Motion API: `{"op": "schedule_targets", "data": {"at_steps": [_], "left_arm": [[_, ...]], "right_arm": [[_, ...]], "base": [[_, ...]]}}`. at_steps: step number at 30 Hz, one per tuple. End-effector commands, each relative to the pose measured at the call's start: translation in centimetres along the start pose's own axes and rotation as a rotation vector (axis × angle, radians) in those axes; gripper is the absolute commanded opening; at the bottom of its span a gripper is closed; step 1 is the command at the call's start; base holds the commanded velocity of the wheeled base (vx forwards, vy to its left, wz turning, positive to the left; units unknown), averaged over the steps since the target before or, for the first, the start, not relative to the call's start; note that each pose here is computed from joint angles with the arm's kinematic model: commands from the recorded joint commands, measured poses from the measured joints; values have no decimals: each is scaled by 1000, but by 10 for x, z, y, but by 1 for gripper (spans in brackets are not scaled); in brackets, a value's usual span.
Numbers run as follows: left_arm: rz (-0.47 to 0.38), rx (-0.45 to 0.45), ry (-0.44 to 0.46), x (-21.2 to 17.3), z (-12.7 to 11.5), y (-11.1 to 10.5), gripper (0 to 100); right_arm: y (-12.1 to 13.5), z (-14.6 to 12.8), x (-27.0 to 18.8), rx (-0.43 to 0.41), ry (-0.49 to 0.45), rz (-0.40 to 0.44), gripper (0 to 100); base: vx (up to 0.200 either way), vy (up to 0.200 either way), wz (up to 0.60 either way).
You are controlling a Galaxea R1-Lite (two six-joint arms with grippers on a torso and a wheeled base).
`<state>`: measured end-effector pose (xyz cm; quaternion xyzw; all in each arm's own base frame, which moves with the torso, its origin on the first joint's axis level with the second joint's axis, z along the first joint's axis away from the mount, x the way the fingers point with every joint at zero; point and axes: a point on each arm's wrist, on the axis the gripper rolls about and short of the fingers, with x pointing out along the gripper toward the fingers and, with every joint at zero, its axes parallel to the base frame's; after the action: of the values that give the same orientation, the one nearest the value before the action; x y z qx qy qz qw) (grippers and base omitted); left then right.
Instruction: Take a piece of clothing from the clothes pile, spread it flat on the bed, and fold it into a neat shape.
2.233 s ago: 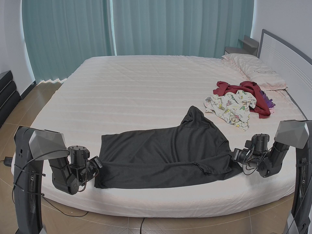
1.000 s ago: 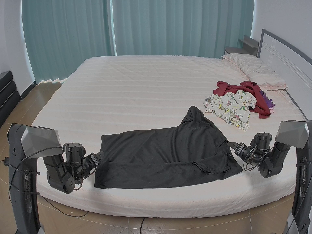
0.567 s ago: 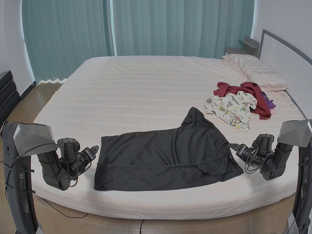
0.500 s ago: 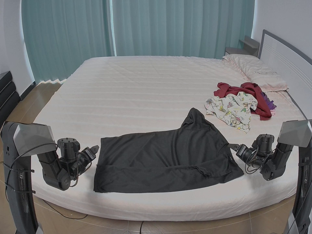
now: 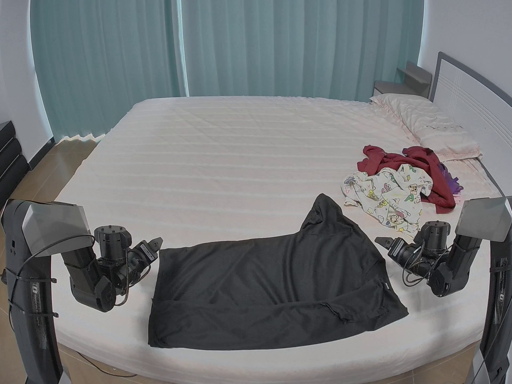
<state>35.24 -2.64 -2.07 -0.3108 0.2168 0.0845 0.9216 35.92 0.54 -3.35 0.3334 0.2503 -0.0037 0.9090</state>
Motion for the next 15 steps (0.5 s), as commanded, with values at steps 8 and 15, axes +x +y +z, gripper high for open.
{"op": "schedule_targets", "data": {"at_steps": [8, 15], "left_arm": [[-7, 5, 45, 6, -12, 3, 100], [-6, 20, 75, 15, -26, 3, 100]], "right_arm": [[1, -1, 0, -2, 3, 3, 100], [3, -3, -1, -5, 10, 6, 100]], "base": [[0, 0, 0], [0, 0, 0]]}}
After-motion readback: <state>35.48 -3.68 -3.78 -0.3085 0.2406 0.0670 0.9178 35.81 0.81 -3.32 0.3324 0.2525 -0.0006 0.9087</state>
